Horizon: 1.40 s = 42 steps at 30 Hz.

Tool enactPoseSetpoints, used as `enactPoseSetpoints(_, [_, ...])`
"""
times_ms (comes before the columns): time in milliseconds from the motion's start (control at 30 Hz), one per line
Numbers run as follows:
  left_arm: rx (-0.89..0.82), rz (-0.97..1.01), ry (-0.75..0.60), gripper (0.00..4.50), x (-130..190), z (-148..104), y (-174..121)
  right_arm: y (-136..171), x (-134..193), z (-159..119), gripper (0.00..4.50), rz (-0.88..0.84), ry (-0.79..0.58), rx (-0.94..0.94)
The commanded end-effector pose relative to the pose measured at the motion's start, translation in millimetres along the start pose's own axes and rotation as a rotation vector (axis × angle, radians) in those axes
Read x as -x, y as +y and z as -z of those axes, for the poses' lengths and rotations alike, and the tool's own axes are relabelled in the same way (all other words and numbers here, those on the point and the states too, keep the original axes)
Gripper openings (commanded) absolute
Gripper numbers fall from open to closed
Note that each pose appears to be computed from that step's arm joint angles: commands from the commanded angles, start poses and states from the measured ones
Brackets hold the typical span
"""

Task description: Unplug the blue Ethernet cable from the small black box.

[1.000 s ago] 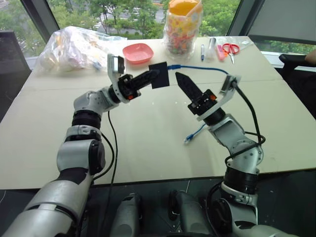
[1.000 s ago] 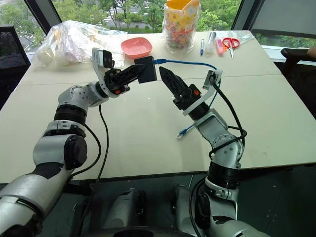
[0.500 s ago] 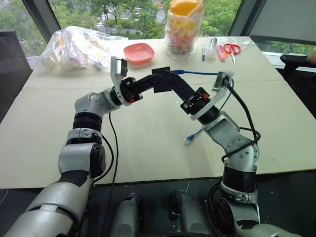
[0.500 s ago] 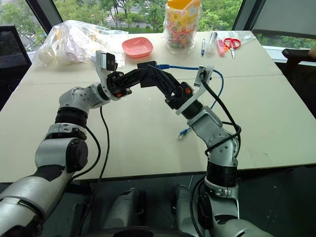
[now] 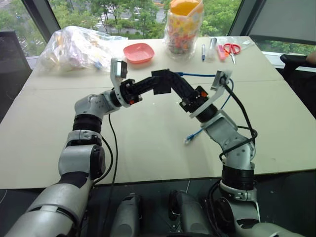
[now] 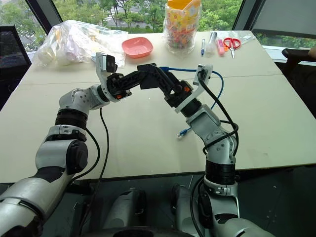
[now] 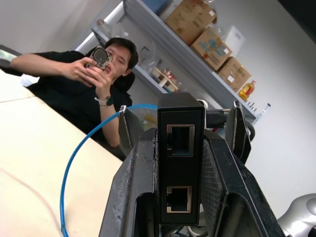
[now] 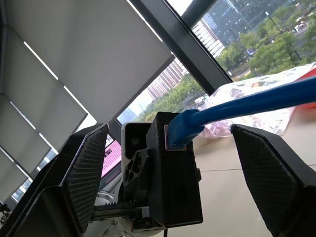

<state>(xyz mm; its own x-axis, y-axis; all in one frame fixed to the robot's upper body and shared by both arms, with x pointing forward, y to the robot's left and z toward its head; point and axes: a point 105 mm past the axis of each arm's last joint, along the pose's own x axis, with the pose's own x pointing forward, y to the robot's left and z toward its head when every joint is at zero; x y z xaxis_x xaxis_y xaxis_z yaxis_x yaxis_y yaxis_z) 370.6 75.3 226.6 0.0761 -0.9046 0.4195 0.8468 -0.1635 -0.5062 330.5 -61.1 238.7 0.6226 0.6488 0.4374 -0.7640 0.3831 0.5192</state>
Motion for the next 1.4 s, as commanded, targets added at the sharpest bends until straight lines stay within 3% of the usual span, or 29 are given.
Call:
enactPoseSetpoints(33, [-0.038,0.036,-0.006,0.5,-4.0,-6.8,-8.3,9.8,-2.0,-5.5,2.87,-0.045,-0.026,0.016])
enactPoseSetpoints(200, [-0.04,0.035,-0.008,0.5,-4.1,-7.8,-8.8,13.7,-3.5,-8.0,0.44,-0.066,-0.056,-0.019])
enactPoseSetpoints(600, [-0.046,0.028,-0.01,0.5,-2.6,-7.7,-9.2,13.0,-4.3,2.1,0.38,-0.059,-0.04,-0.038])
enactPoseSetpoints(833, [-0.049,0.025,-0.011,0.5,-2.4,-7.4,-9.3,3.6,-3.4,1.3,3.79,-0.013,-0.03,0.004])
enactPoseSetpoints(1400, [-0.049,0.027,-0.013,0.5,-3.5,-8.0,-9.4,-5.3,-0.4,-6.6,3.79,0.024,-0.093,-0.019])
